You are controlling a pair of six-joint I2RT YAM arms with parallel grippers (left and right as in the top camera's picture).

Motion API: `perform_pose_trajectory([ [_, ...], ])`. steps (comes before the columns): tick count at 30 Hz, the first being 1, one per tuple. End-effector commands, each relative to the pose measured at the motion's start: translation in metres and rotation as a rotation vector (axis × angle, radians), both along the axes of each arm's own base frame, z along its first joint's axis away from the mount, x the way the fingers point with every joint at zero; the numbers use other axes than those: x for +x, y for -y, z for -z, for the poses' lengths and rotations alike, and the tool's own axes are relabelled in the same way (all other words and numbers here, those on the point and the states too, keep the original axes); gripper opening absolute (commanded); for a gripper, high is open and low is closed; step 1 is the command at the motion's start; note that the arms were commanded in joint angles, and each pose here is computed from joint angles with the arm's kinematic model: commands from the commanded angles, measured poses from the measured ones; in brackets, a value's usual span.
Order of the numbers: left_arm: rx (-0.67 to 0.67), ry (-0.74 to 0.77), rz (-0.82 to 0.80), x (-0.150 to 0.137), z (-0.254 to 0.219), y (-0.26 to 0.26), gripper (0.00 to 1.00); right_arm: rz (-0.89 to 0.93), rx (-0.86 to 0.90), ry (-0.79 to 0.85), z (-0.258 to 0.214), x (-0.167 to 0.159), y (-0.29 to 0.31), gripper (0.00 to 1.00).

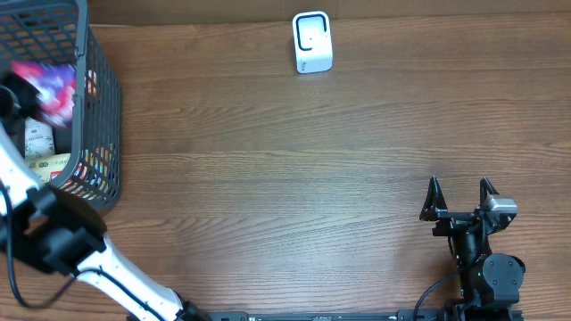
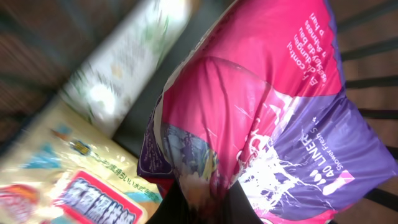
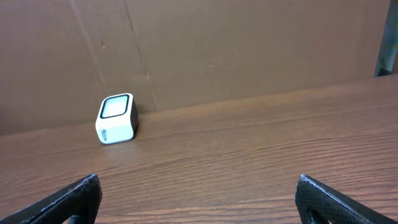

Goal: Scan the item barcode
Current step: 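Grasp the red-purple snack bag and carry it to the table centre, then release the snack bag on the table and withdraw the left gripper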

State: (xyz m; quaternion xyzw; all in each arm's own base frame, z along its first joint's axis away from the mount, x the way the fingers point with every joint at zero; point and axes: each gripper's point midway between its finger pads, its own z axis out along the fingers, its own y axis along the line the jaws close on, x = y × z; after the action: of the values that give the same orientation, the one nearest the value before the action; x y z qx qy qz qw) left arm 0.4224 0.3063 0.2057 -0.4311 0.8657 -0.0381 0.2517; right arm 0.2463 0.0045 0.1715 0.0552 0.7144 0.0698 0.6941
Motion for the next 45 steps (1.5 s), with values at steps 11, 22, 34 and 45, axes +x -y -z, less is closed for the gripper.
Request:
perform_pose_trajectory([
  [11, 0.087, 0.639, 0.439, -0.059, -0.276, 0.190, 0.04, -0.002, -0.003, 0.003, 0.002, 0.000, -0.001, 1.00],
  [22, 0.070, 0.256, 0.948, -0.054, -0.169, 0.335, 0.04, -0.002, -0.003, 0.003, 0.002, 0.000, -0.001, 1.00],
  [34, -0.015, -0.037, 1.358, -0.082, 0.046, 0.508, 0.04, -0.002, -0.003, 0.003, 0.002, 0.000, -0.001, 1.00],
  [45, 0.189, -0.057, 1.224, -0.076, 0.140, 0.516, 0.94, -0.010, -0.002, 0.003, 0.002, 0.000, -0.002, 1.00],
])
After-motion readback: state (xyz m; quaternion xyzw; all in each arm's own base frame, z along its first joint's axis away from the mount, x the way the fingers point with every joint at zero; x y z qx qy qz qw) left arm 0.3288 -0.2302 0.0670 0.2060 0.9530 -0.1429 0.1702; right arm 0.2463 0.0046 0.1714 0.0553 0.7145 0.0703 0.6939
